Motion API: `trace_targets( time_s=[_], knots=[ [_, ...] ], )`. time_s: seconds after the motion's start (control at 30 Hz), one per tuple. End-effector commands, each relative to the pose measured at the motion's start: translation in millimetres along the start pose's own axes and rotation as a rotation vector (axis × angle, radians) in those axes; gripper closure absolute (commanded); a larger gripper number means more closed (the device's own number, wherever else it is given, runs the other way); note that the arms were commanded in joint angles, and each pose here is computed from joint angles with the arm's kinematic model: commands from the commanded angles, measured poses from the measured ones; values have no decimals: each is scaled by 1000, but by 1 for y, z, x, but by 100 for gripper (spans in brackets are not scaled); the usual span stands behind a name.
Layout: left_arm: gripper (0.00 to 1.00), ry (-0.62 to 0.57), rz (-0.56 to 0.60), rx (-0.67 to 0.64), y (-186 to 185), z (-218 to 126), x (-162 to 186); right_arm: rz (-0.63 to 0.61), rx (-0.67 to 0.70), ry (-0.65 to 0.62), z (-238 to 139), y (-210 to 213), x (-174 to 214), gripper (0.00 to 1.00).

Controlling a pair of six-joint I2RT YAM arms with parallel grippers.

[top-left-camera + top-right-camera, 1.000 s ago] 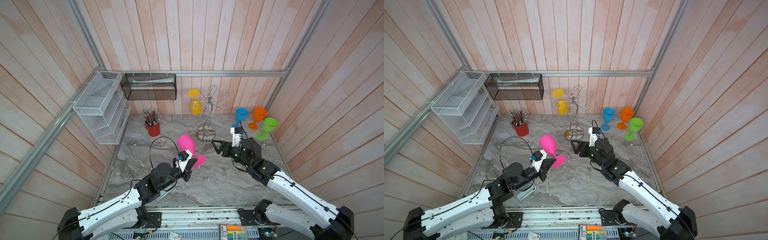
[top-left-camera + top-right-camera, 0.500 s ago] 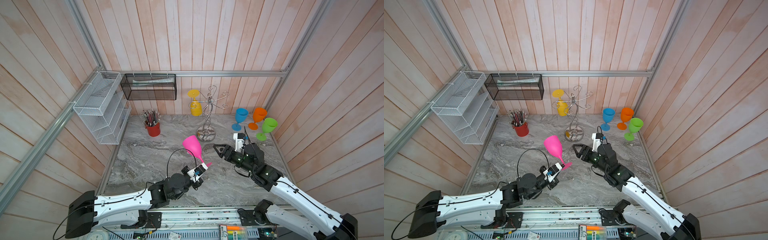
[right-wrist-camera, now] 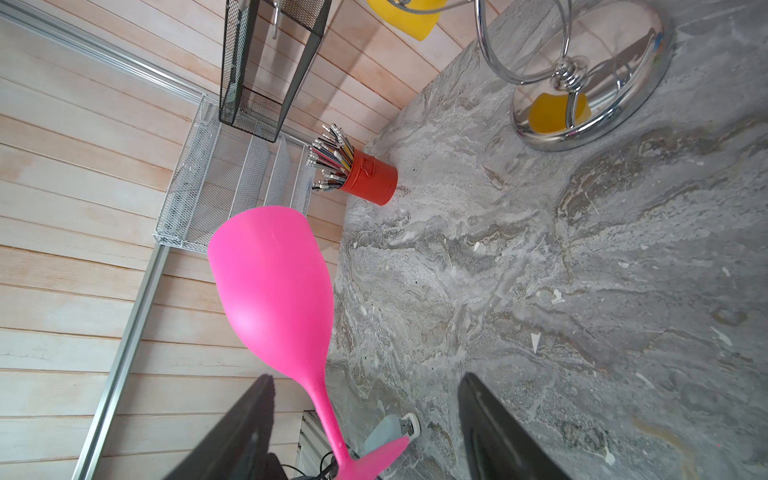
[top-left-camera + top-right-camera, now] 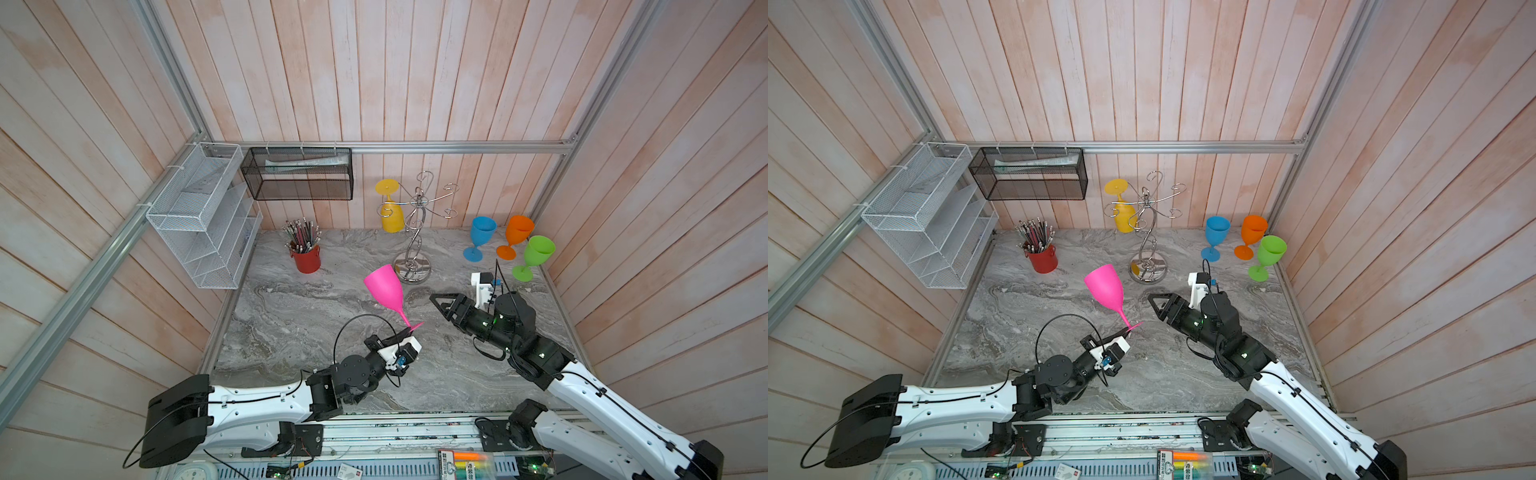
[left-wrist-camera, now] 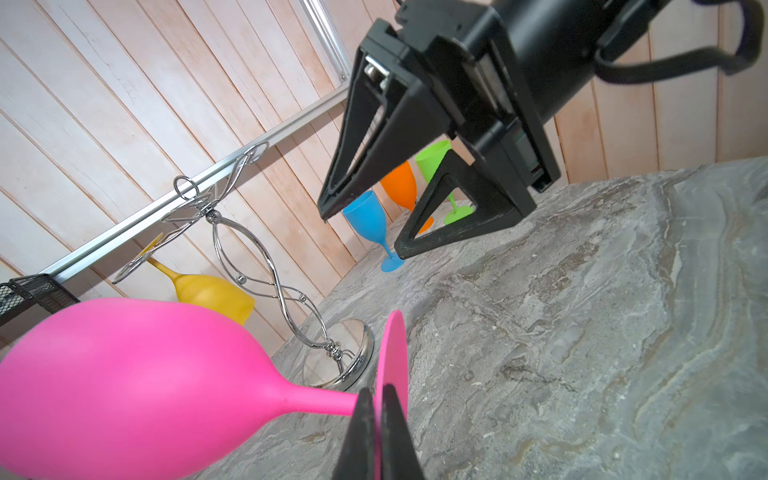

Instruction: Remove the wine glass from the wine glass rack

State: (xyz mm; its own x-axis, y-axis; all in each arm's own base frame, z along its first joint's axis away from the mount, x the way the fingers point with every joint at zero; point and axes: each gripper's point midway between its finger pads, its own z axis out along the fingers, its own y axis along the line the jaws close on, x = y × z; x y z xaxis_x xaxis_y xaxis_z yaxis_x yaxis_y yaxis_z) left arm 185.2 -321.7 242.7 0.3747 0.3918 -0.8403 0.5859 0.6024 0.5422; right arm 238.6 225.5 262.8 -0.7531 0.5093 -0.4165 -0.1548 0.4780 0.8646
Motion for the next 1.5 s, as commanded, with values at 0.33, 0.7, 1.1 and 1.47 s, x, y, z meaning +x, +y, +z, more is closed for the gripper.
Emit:
trace_targets(
  time_s=[0.33,0.7,1.1,1.47],
  knots=[
    [100,-11,196,-171,6,16,-4,43,36,112,15,-21,32,35],
    [100,-41,209,-181,2,17,-14,31,50,129,24,-26,40,50],
    [100,-51,183,-178,6,10,-21,8,36,140,31,-23,44,70],
    [100,-61,127,-131,4,8,-27,-8,30,122,32,-23,43,100]
  ],
)
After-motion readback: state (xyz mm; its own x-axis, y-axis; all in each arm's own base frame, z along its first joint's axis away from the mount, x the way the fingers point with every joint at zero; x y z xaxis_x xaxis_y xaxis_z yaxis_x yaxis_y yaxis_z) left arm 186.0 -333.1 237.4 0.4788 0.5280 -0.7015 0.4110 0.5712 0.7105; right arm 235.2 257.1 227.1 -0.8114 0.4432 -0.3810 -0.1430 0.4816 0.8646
